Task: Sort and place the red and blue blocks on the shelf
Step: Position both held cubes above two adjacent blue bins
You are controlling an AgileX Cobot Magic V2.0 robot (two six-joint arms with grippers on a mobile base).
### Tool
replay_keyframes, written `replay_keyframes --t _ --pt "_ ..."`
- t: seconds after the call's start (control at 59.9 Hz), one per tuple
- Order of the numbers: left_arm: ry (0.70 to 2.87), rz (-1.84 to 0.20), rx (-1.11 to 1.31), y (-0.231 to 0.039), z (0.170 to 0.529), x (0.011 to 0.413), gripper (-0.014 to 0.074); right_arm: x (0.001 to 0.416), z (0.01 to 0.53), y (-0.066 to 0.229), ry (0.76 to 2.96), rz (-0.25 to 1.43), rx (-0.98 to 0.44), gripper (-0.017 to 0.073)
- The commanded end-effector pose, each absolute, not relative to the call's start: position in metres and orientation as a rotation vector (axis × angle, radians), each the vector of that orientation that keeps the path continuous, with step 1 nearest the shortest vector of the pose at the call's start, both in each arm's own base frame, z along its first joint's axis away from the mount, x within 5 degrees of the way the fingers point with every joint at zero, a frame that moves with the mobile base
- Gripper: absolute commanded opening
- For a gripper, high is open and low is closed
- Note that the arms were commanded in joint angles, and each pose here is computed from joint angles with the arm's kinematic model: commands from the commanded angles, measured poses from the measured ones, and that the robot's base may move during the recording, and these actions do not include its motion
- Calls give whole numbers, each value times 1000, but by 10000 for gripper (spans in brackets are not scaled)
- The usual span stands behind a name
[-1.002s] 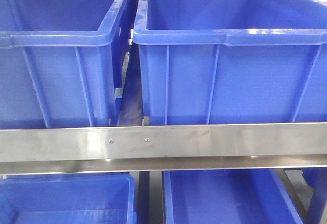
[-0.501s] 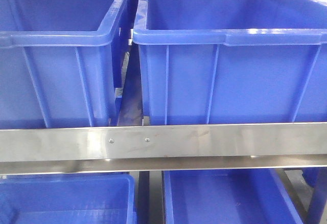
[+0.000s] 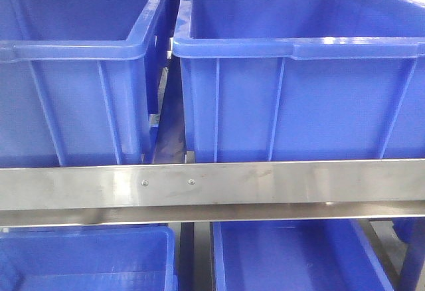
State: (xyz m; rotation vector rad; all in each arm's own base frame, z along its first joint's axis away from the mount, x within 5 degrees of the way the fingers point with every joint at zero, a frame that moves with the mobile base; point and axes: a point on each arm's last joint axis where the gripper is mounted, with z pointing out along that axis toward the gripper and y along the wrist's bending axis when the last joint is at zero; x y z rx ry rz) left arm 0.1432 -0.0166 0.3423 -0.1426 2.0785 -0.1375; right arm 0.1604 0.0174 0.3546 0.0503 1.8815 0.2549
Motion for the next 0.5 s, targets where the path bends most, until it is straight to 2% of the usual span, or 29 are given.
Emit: replay_keyframes --t 0.0,0.485 --pt "1976 -163 -127 -18 358 145 126 160 372 15 1768 237 62 57" --pt "1922 -189 -114 -20 363 149 126 161 371 15 1782 240 61 57"
